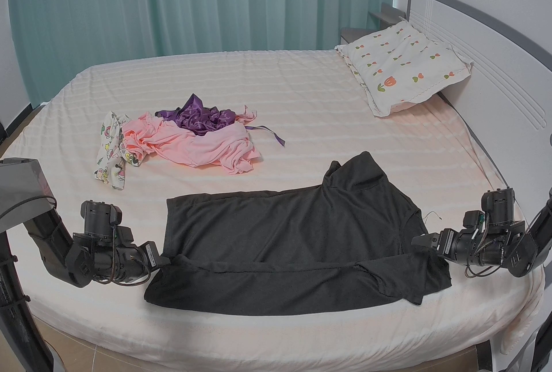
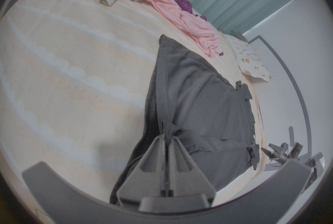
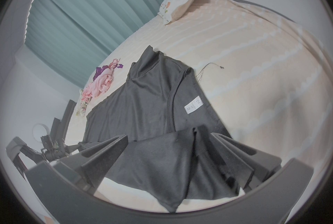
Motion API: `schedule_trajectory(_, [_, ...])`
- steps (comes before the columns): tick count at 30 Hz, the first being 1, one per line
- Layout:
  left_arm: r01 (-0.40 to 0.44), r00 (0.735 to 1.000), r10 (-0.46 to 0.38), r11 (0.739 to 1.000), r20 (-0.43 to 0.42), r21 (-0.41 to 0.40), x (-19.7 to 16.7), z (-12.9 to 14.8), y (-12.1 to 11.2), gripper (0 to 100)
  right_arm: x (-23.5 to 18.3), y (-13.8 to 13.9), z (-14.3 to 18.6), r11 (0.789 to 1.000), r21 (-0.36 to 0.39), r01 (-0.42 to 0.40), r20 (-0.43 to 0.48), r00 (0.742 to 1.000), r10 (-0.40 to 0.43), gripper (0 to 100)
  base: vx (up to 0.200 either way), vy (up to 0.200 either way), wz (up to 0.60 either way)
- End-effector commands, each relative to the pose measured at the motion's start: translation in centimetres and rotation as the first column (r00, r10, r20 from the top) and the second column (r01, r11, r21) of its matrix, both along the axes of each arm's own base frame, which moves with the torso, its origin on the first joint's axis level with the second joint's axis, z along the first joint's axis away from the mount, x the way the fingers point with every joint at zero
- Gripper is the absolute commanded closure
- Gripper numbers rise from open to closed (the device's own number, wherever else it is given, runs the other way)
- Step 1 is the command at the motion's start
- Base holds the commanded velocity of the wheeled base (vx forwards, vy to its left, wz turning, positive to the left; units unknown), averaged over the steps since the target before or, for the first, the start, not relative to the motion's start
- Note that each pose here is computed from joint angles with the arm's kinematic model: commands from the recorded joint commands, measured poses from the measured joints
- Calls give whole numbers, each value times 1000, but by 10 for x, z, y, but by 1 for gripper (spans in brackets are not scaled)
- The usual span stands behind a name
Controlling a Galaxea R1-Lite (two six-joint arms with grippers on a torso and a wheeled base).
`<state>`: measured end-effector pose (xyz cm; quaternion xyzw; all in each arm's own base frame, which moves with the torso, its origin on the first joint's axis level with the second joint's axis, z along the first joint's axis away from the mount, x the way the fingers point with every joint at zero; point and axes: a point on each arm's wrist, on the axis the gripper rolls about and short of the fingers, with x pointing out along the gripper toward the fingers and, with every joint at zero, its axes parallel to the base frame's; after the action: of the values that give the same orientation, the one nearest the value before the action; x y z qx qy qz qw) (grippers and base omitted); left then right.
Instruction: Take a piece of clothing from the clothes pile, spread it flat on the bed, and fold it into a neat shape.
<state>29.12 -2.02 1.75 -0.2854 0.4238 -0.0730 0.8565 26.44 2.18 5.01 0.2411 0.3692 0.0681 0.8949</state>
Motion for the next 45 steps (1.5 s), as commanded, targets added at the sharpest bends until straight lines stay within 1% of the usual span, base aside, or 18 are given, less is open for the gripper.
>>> schedule_trajectory(1, [-5,1000,5,1000,8,3,-2,3,1,100,12,-9,-14,999,-49,-21,-17,1000,20,0,0,0,0])
schedule_trajectory(4, [-2,1000,2,1000,-4,4,-6,2,0,100,19,-10,-22,995,-81,-60,-18,998,58,0,0,0,0])
schedule_trajectory(7, [-2,1000,2,1000,-11,4,-7,0,0,100,26,-8,-25,993,-65,-94,-15,995,94,0,0,0,0])
schedule_trajectory(12, [-5,1000,5,1000,-17,4,-8,0,1,100,35,-6,-30,992,-61,-109,-13,994,108,0,0,0,0])
schedule_trajectory(18, [-7,1000,7,1000,-16,2,-8,0,1,100,38,-8,-44,983,-104,-152,-39,988,149,0,0,0,0])
schedule_trajectory(19, [-7,1000,7,1000,-18,2,-8,0,1,100,38,-9,-44,983,-104,-150,-38,988,147,100,0,0,0])
schedule_trajectory(27, [-16,1000,16,1000,-15,-2,-7,0,2,100,36,-22,-39,989,-92,-116,-21,993,114,100,0,0,0])
schedule_trajectory(30, [-16,1000,16,1000,-19,-1,-7,-1,3,100,37,-27,-30,991,-58,-120,31,992,122,100,0,0,0])
schedule_trajectory(33, [-19,1000,19,1000,-21,-1,-7,-1,4,100,36,-30,-24,992,-43,-121,64,990,123,100,0,0,0])
schedule_trajectory(37, [-27,999,27,1000,-18,-1,-6,-1,5,100,38,-32,-12,996,-11,-86,120,989,87,100,0,0,0])
schedule_trajectory(39, [-35,999,35,999,-15,-1,-5,0,7,100,38,-32,-11,997,1,-76,136,988,75,100,0,0,0])
schedule_trajectory(45, [-44,999,44,999,-17,-2,-4,-1,10,100,38,-32,-15,997,3,-74,144,987,73,100,0,0,0])
